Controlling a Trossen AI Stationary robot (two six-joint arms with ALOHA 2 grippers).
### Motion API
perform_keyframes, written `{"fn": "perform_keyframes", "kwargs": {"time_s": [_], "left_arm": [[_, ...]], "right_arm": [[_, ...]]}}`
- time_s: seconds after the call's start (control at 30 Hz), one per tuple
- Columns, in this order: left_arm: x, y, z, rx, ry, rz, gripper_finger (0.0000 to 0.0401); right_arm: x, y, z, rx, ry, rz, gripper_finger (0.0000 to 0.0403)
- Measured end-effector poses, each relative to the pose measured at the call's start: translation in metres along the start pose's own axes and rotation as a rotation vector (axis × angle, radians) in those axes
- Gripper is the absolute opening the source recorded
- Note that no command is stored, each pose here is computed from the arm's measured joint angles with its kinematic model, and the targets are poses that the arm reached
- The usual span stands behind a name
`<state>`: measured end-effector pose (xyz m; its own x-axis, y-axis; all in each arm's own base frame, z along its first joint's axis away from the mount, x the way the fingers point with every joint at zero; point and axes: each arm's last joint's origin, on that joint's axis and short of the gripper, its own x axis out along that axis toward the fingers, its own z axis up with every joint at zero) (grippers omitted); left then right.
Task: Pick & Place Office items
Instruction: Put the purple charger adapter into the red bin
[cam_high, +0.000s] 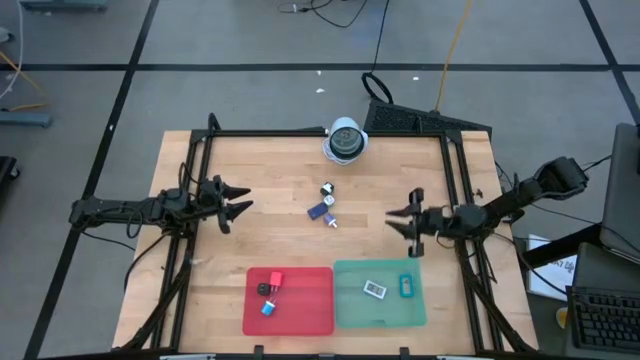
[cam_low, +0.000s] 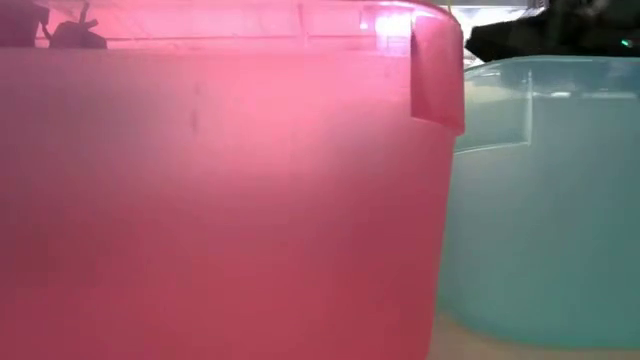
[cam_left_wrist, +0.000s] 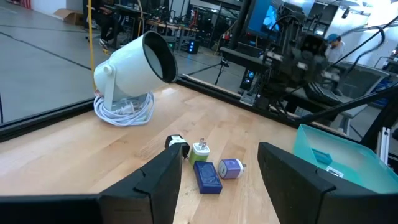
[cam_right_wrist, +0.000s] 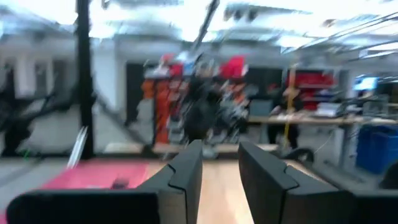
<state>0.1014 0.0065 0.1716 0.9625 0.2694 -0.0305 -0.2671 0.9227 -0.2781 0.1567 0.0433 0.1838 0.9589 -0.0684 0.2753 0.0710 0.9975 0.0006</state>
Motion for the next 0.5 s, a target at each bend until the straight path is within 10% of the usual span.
{"fn": "perform_keyframes", "kwargs": {"time_s": [0.27, 0.5], "left_arm": [[0.000, 0.000, 0.000, -0.004, 0.000, 0.000, 0.0214], [0.000, 0.000, 0.000, -0.008, 0.000, 0.000, 0.0214]], "right_arm": [[0.050, -0.004, 0.003, -0.030, 0.191, -0.096, 0.0078], [0.121, -0.006, -0.016, 0.006, 0.585, -0.201, 0.0175]]}}
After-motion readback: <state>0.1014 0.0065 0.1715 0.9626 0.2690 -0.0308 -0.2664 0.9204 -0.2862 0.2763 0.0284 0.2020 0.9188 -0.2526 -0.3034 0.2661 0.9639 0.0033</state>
